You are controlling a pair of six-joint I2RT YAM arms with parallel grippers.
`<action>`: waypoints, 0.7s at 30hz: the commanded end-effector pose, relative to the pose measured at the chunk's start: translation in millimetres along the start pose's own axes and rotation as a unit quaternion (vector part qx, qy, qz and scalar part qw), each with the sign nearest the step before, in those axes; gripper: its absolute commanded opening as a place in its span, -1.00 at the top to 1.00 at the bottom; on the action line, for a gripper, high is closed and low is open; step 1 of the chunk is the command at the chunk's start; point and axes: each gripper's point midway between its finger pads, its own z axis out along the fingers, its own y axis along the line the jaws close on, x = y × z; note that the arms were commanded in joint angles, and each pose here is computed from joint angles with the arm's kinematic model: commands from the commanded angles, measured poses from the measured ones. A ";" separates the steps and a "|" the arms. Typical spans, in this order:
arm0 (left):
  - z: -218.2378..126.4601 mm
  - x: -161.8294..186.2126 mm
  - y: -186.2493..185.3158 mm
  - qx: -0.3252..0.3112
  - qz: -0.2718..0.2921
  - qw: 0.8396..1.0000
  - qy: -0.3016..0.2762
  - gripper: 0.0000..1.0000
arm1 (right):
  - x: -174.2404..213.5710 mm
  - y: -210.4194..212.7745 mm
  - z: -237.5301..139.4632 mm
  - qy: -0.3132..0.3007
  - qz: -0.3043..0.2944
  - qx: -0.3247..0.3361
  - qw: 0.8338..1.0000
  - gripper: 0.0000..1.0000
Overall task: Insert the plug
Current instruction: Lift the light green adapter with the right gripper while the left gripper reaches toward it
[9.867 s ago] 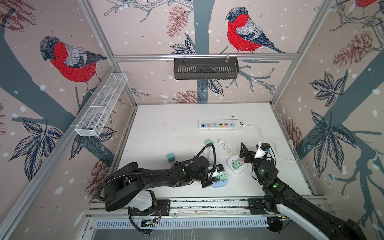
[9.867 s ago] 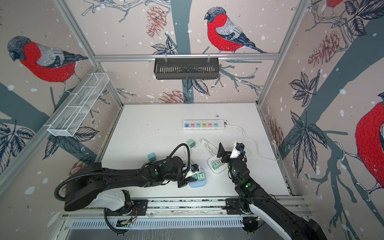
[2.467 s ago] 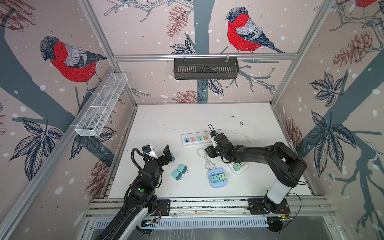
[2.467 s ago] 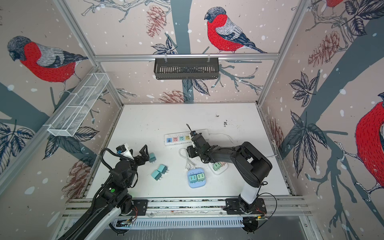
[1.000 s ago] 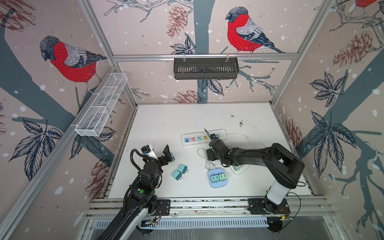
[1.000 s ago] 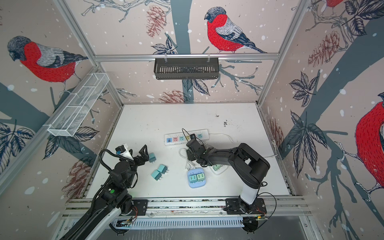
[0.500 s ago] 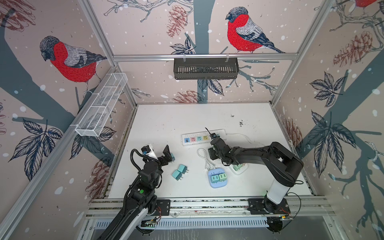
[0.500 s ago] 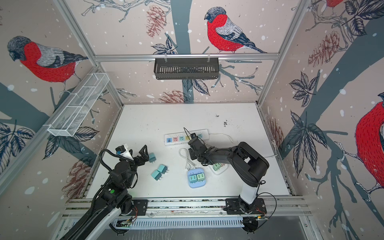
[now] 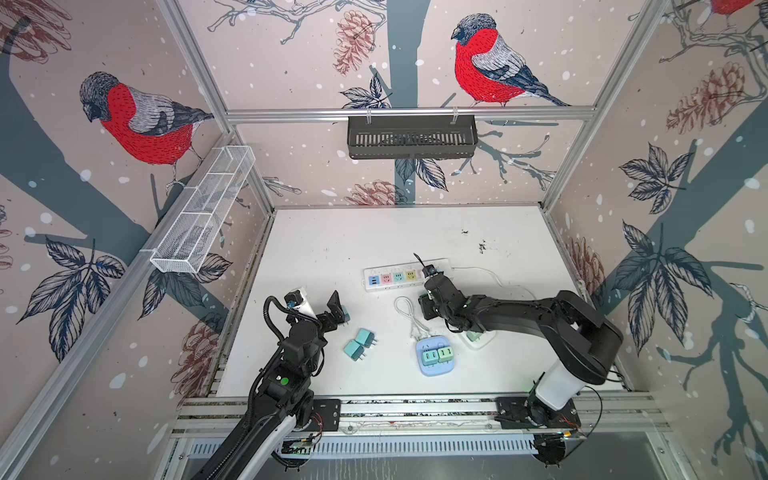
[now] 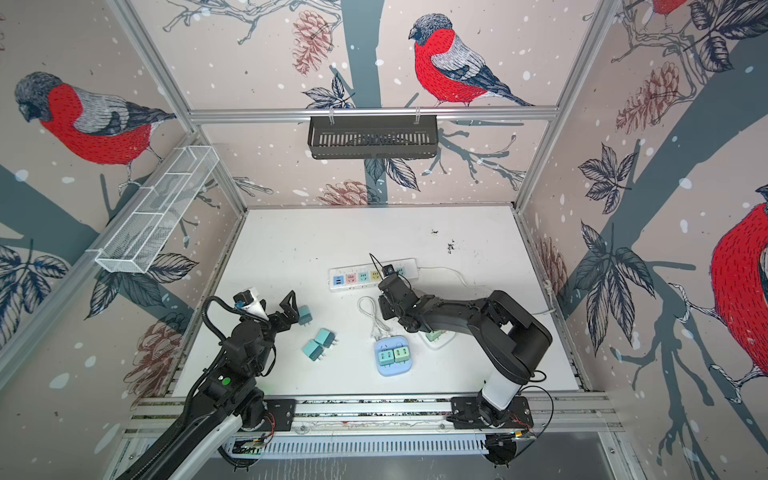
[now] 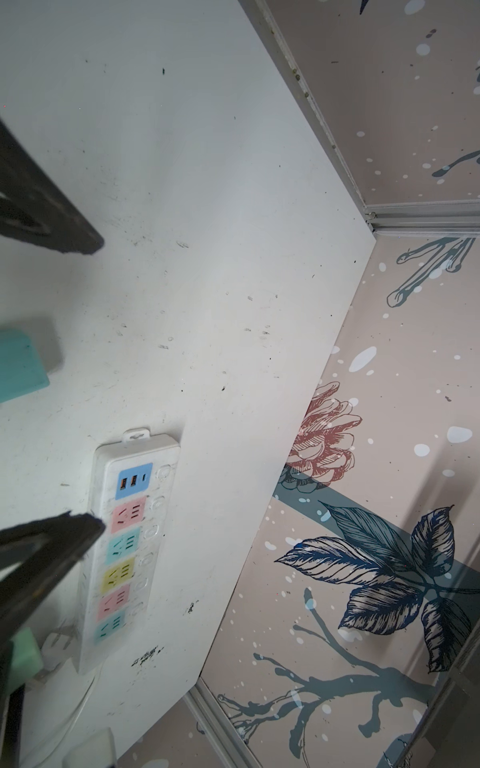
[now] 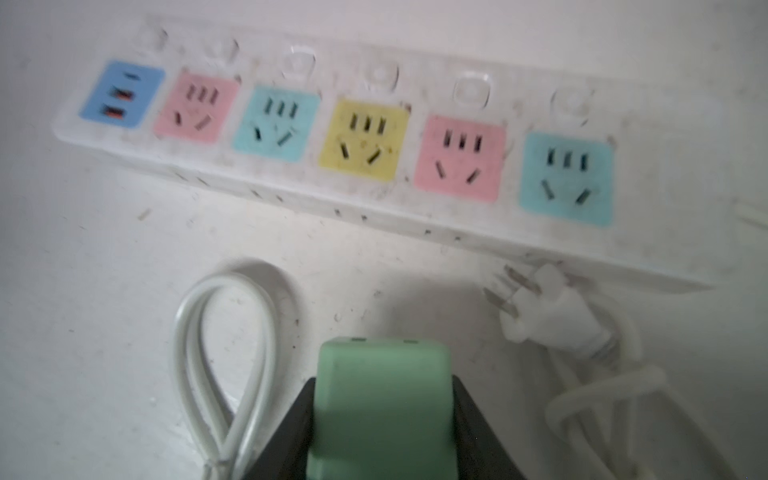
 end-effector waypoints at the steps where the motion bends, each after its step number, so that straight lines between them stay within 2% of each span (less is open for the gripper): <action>1: -2.8 -17.7 -22.8 0.045 -0.047 0.998 -0.002 -0.93 | -41.6 -1.4 -21.8 -0.082 -0.010 0.007 0.997 0.52; 3: -8.8 -28.7 -43.5 0.086 -0.063 0.994 0.016 -0.94 | -56.6 -0.6 -40.5 -0.133 -0.021 -0.001 0.991 0.61; 6: -20.7 -47.7 -70.8 0.138 -0.082 0.986 0.039 -0.93 | -61.0 -3.4 -68.5 -0.200 -0.032 -0.012 0.979 0.63; 10: -45.1 -60.8 -109.7 0.237 -0.084 0.965 0.074 -0.94 | -52.8 -7.6 -104.7 -0.266 -0.057 -0.034 0.962 0.66; 11: -51.8 -61.9 -119.6 0.269 -0.082 0.957 0.078 -0.94 | -50.5 -9.2 -112.1 -0.280 -0.062 -0.037 0.957 0.70; 13: -66.7 -65.1 -141.7 0.341 -0.070 0.934 0.078 -0.71 | -46.0 -10.2 -123.7 -0.306 -0.072 -0.046 0.948 0.72; 14: -75.3 -64.2 -154.1 0.381 -0.062 0.918 0.086 -0.63 | -42.8 -10.5 -127.9 -0.316 -0.076 -0.050 0.944 0.73; 15: -79.2 -63.6 -161.9 0.400 -0.061 0.909 0.096 -0.58 | -40.0 -11.0 -131.5 -0.325 -0.078 -0.053 0.941 0.73; 17: -82.4 -59.0 -173.8 0.415 -0.050 0.900 0.124 -0.47 | -37.4 -10.4 -136.8 -0.337 -0.082 -0.059 0.936 0.78; 21: -89.3 -40.2 -202.7 0.426 -0.004 0.891 0.159 -0.42 | -32.8 -4.3 -145.6 -0.356 -0.102 -0.074 0.926 0.84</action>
